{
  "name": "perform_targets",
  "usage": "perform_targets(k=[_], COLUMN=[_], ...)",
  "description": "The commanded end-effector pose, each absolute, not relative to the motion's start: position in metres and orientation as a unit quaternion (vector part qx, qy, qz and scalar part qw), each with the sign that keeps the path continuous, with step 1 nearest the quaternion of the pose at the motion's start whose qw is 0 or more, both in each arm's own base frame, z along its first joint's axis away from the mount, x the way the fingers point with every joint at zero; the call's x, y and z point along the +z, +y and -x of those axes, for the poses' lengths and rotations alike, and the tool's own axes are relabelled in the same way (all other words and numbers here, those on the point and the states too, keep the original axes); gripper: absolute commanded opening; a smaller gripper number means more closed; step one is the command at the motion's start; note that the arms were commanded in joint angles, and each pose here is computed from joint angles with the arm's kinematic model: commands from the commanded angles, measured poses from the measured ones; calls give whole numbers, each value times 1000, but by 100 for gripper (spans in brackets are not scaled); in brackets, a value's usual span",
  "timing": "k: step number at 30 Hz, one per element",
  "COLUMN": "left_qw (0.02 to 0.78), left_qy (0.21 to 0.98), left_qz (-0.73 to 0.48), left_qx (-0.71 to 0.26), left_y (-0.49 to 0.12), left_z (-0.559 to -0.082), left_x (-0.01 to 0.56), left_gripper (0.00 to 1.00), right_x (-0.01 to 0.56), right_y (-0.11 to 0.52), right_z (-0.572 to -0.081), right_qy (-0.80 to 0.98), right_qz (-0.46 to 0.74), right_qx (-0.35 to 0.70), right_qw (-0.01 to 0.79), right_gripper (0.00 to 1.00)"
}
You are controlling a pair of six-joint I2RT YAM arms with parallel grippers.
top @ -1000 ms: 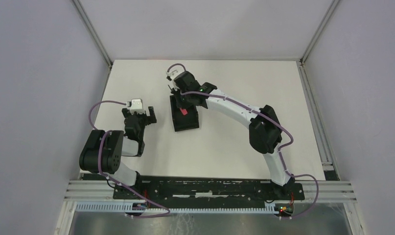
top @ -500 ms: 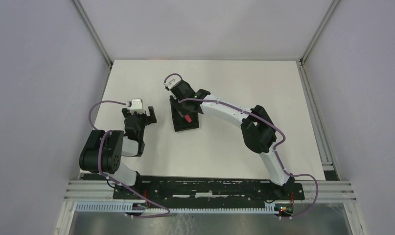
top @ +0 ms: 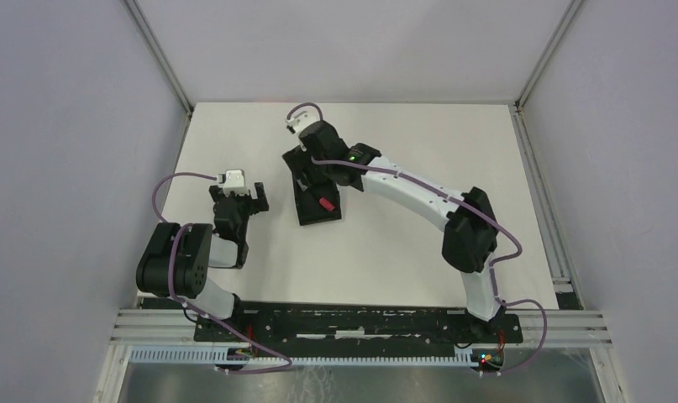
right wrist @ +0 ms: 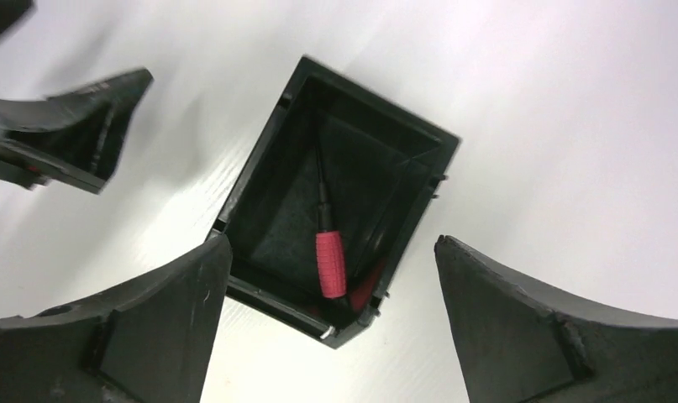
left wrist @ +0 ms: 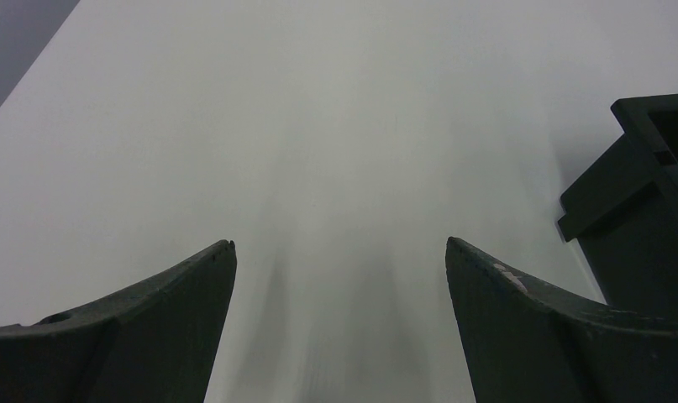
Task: Put the screwdriver in the bin
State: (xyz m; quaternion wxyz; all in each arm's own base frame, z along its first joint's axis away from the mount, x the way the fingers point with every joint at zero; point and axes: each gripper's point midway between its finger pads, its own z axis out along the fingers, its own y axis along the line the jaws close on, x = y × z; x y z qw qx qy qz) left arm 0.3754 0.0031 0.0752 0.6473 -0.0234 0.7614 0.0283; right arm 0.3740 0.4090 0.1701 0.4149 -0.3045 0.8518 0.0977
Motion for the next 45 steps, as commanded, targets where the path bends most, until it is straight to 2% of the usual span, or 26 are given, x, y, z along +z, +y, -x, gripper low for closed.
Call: perform_targets(k=[1, 9, 15, 24, 33, 45], left_qw=[665, 665, 665, 665, 665, 663], left_qy=[746, 746, 746, 746, 746, 748], left_qz=[29, 28, 29, 29, 29, 29], left_qx=[20, 19, 20, 20, 20, 20], left_y=[2, 2, 2, 2, 2, 2], left_z=[-379, -379, -379, -379, -379, -380], left_x=[88, 88, 88, 88, 88, 87], left_gripper=[100, 100, 100, 100, 100, 100], right_x=[257, 283, 246, 163, 112, 108], right_y=[384, 284, 186, 76, 42, 36], right_z=[-374, -379, -371, -320, -289, -286], right_qy=[818, 805, 803, 785, 781, 780], right_qz=[260, 206, 138, 54, 20, 13], right_qx=[100, 19, -21, -79, -93, -97], right_qw=[504, 557, 579, 613, 617, 618], right_gripper=[98, 98, 98, 98, 98, 98])
